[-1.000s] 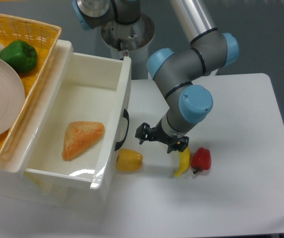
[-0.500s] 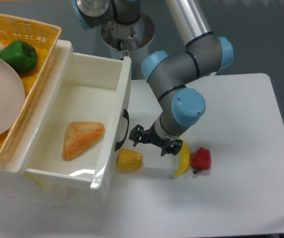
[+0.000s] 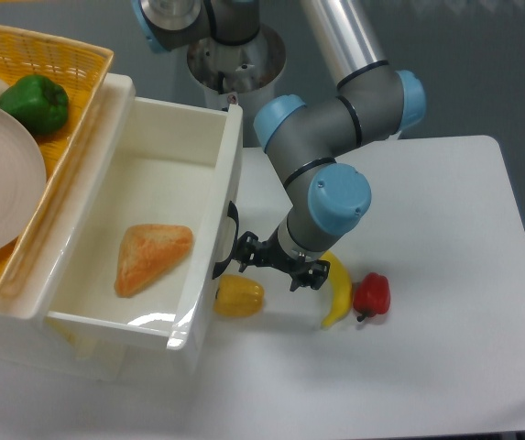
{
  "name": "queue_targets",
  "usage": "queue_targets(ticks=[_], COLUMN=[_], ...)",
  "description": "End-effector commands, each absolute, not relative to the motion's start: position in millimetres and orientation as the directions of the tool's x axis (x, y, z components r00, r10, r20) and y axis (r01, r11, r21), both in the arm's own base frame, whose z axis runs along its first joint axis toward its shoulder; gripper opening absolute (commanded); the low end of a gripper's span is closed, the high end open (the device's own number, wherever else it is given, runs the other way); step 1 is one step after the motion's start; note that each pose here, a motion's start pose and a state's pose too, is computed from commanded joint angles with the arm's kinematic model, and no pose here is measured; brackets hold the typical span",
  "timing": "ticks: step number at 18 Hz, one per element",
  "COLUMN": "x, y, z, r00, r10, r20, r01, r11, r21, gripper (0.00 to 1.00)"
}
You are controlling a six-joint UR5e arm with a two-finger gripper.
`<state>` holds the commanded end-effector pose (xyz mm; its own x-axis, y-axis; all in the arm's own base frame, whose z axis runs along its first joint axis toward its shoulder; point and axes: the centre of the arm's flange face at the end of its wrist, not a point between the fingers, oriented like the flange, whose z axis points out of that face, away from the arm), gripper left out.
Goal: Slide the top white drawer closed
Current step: 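Push the drawer front with the gripper into the white cabinet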
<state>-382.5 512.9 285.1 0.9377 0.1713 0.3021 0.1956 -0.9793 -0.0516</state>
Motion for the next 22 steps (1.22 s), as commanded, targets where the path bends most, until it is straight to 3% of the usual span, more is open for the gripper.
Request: queue_targets(ticks=[22], x=[-346], y=[530], z=[310], r00=[0.955], r10=[0.109], r20=[0.276], r01=[0.134], r11=[-0.988], r21=[-0.075], gripper=[1.00])
